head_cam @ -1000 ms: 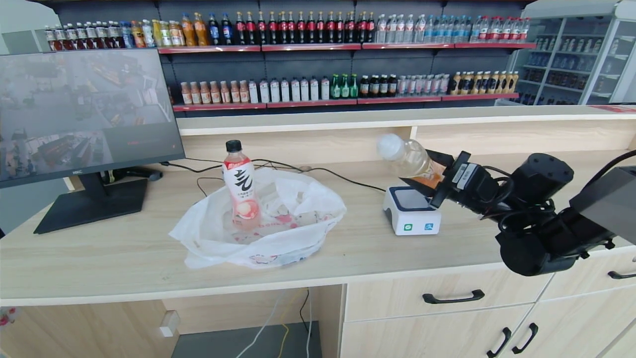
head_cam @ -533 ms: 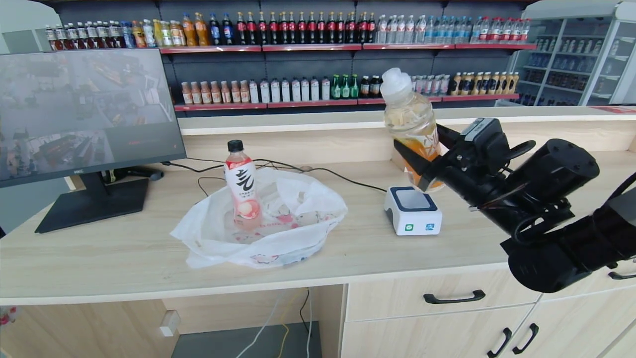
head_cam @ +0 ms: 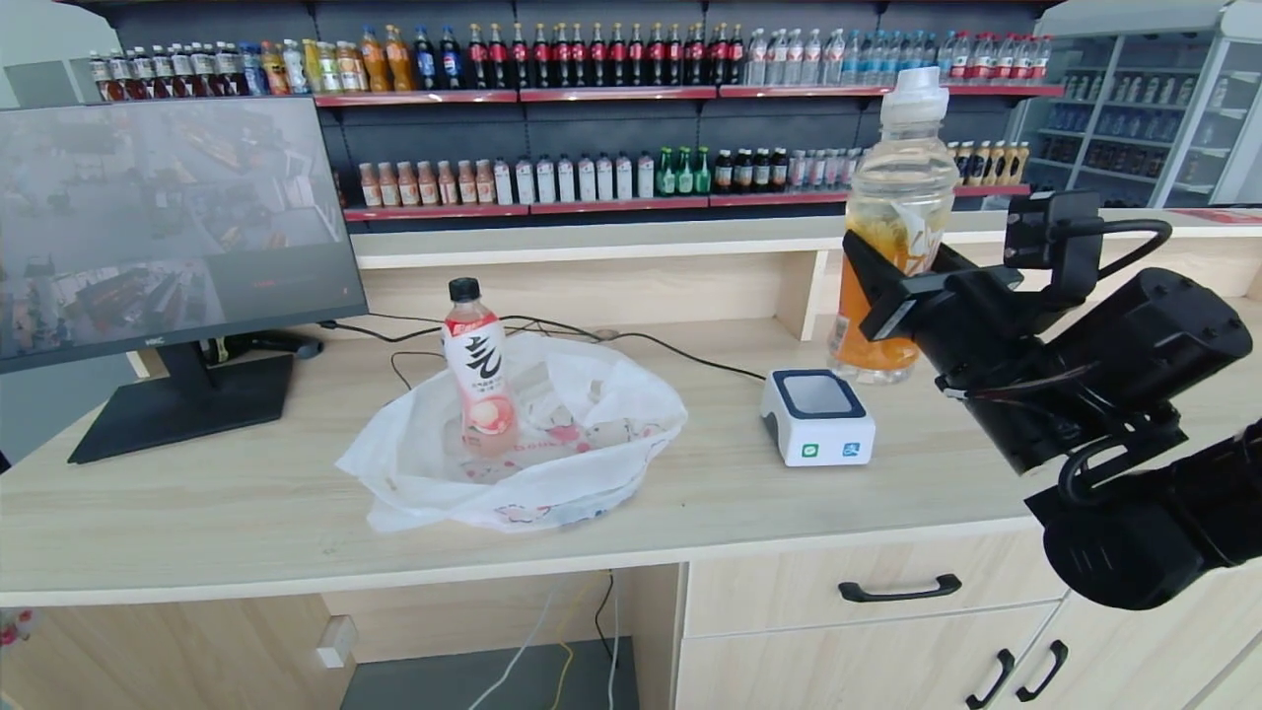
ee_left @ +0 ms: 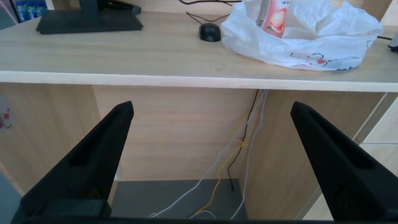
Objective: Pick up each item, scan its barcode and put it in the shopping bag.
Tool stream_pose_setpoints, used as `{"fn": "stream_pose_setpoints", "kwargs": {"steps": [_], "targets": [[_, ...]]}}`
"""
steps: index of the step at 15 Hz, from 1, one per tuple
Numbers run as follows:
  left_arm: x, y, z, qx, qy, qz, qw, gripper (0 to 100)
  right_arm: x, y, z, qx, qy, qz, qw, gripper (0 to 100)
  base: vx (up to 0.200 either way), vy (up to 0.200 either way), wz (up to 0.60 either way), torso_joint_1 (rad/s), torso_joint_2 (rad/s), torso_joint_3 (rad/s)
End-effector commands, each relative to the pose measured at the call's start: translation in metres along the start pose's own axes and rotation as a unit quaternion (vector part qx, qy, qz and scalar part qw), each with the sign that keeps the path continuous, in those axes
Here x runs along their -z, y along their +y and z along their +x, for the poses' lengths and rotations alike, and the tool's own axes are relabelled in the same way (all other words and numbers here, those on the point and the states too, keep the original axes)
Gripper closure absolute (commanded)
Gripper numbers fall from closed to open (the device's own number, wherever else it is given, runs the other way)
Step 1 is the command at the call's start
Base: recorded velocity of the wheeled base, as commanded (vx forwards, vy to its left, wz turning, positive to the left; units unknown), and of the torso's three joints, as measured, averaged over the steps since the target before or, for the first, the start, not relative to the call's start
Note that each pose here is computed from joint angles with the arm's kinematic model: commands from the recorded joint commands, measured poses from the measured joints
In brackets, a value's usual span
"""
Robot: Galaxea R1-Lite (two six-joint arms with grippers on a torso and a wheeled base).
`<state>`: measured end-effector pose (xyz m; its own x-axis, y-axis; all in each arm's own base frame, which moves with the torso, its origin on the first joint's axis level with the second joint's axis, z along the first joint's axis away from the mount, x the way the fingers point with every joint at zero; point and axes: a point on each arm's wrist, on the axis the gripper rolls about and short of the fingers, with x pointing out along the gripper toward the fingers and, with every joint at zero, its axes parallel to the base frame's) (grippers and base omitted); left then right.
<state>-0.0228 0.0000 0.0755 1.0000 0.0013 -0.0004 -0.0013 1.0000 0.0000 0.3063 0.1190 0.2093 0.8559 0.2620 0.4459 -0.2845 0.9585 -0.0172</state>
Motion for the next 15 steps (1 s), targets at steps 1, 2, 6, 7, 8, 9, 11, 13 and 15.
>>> {"fn": "stream_pose_setpoints", "kwargs": {"steps": [1, 2, 6, 7, 8, 9, 11, 13, 15], "targets": [[0.000, 0.000, 0.000, 0.000, 0.000, 0.000, 1.0000, 0, 0.000, 0.000, -0.004, 0.003, 0.005, 0.009, 1.000, 100, 0.000, 0.000, 0.00, 0.000, 0.00, 0.000], [0.000, 0.000, 0.000, 0.000, 0.000, 0.000, 1.0000, 0, 0.001, 0.000, -0.006, 0.003, 0.009, 0.010, 1.000, 100, 0.000, 0.000, 0.00, 0.000, 0.00, 0.000], [0.000, 0.000, 0.000, 0.000, 0.000, 0.000, 1.0000, 0, 0.002, 0.000, -0.009, 0.005, 0.014, 0.018, 1.000, 100, 0.000, 0.000, 0.00, 0.000, 0.00, 0.000], [0.000, 0.000, 0.000, 0.000, 0.000, 0.000, 1.0000, 0, 0.001, 0.000, -0.012, 0.005, 0.017, 0.018, 1.000, 100, 0.000, 0.000, 0.00, 0.000, 0.00, 0.000], [0.000, 0.000, 0.000, 0.000, 0.000, 0.000, 1.0000, 0, 0.001, -0.001, -0.015, 0.005, 0.022, 0.017, 1.000, 100, 0.000, 0.000, 0.00, 0.000, 0.00, 0.000], [0.000, 0.000, 0.000, 0.000, 0.000, 0.000, 1.0000, 0, 0.001, 0.000, -0.017, 0.004, 0.024, 0.019, 1.000, 100, 0.000, 0.000, 0.00, 0.000, 0.00, 0.000], [0.000, 0.000, 0.000, 0.000, 0.000, 0.000, 1.0000, 0, 0.001, 0.000, -0.018, 0.003, 0.025, 0.020, 0.999, 100, 0.000, 0.000, 0.00, 0.000, 0.00, 0.000], [0.000, 0.000, 0.000, 0.000, 0.000, 0.000, 1.0000, 0, 0.000, 0.003, -0.018, -0.002, 0.023, 0.022, 0.999, 100, 0.000, 0.000, 0.00, 0.000, 0.00, 0.000], [0.000, 0.000, 0.000, 0.000, 0.000, 0.000, 1.0000, 0, -0.001, 0.008, -0.019, -0.009, 0.023, 0.026, 0.999, 100, 0.000, 0.000, 0.00, 0.000, 0.00, 0.000]]}}
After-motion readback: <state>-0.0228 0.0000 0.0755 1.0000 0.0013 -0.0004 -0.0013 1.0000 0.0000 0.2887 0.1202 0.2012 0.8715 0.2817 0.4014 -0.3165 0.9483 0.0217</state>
